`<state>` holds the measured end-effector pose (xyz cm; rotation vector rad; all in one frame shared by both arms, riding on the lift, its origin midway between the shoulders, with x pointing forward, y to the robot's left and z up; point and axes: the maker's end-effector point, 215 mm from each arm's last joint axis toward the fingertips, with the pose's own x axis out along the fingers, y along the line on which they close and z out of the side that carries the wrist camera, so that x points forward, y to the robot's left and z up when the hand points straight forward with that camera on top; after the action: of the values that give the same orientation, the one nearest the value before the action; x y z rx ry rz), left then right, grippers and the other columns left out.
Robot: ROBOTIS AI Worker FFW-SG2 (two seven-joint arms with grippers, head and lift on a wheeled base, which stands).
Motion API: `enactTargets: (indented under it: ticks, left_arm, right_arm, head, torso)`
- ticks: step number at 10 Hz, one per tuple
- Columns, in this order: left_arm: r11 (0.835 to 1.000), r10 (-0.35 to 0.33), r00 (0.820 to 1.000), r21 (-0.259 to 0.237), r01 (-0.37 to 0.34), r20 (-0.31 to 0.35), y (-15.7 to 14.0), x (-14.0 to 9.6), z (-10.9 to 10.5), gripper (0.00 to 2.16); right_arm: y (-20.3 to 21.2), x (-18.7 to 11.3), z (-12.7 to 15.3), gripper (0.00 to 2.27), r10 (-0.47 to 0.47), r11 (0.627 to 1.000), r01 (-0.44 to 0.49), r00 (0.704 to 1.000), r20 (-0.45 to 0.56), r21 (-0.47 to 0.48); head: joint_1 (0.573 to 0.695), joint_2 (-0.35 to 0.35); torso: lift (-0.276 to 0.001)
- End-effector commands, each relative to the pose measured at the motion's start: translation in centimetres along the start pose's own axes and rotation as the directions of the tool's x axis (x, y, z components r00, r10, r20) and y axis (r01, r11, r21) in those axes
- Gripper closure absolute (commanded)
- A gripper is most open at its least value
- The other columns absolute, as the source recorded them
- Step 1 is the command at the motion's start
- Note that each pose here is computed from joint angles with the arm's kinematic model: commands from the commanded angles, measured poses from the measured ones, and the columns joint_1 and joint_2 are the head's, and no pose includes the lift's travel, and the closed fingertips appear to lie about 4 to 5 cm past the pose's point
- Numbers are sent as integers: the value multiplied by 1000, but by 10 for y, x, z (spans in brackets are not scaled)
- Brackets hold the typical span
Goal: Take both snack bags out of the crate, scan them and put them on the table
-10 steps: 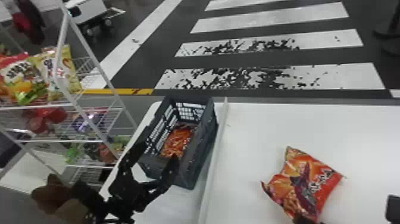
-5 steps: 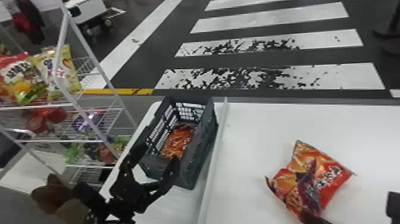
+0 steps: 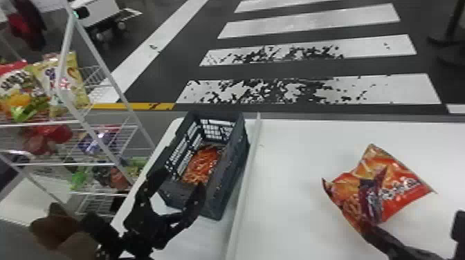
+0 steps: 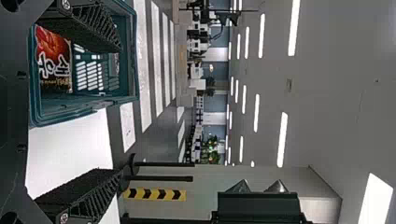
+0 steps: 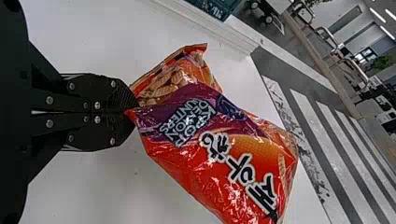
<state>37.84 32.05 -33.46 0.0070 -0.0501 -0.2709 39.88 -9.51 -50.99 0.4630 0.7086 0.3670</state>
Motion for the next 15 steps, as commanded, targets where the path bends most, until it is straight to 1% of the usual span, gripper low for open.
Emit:
enactTargets:
  ticks: [1,2,3,5,7,8,9,10,11,12,13,14,15]
  left_arm:
    - [1000,2,1000,-1,-2,-2,1,0,-1,80]
    - [1000,1,1000,0,-1,-3,1,0,-1,80]
    - [1000,-2,1000,2,2,-4,0,0,-1,80]
    - [1000,-7,1000,5,7,-3,1,1,0,80]
    - [1000,-6,1000,9,6,-6,3,1,0,80]
    - [1000,-6,1000,10,6,-6,4,1,0,80]
    - [1000,-5,1000,9,5,-6,5,2,0,80]
    - [1000,-5,1000,10,5,-7,5,2,-1,80]
    - [1000,-9,1000,6,9,-7,3,4,-2,80]
    - [1000,-9,1000,5,9,-8,3,4,-3,80]
    - [1000,-9,1000,5,9,-10,3,5,-4,80]
    - [1000,-8,1000,4,8,-14,5,4,-6,80]
    - [1000,-5,1000,2,5,-12,6,4,-7,80]
  right_arm:
    - [1,-5,15,2256,-44,995,47,998,43,-88]
    - [-4,-6,29,2256,-146,958,164,985,91,-237]
    - [-11,-6,40,2256,-231,897,266,963,138,-353]
    - [-31,-7,67,2256,-343,789,405,914,215,-462]
    - [-51,-16,95,2256,-429,671,515,856,287,-533]
    - [-63,-18,103,2256,-475,595,567,820,320,-570]
    - [-80,-23,107,2256,-536,477,623,765,357,-620]
    - [-83,-26,110,2256,-561,344,650,721,407,-677]
    - [-84,-28,110,2256,-580,171,659,668,466,-732]
    - [-85,-28,101,2256,-587,-11,624,629,510,-782]
    - [-86,-28,98,2256,-572,-149,585,607,552,-798]
    - [-89,-35,98,2256,-561,-277,552,571,599,-787]
    - [-94,-46,102,2256,-553,-409,514,518,653,-754]
  head:
    - [695,321]
    - [695,313]
    - [695,297]
    - [695,270]
    - [695,228]
    - [695,218]
    - [695,197]
    - [695,174]
    - [695,156]
    - [695,149]
    - [695,148]
    - [695,149]
    - [695,149]
  torso:
    - [-92]
    - [-92]
    - [-92]
    - [-92]
    - [-92]
    - [-92]
    - [-92]
    - [-92]
    - [-92]
    - [-92]
    - [-92]
    - [-92]
    - [-92]
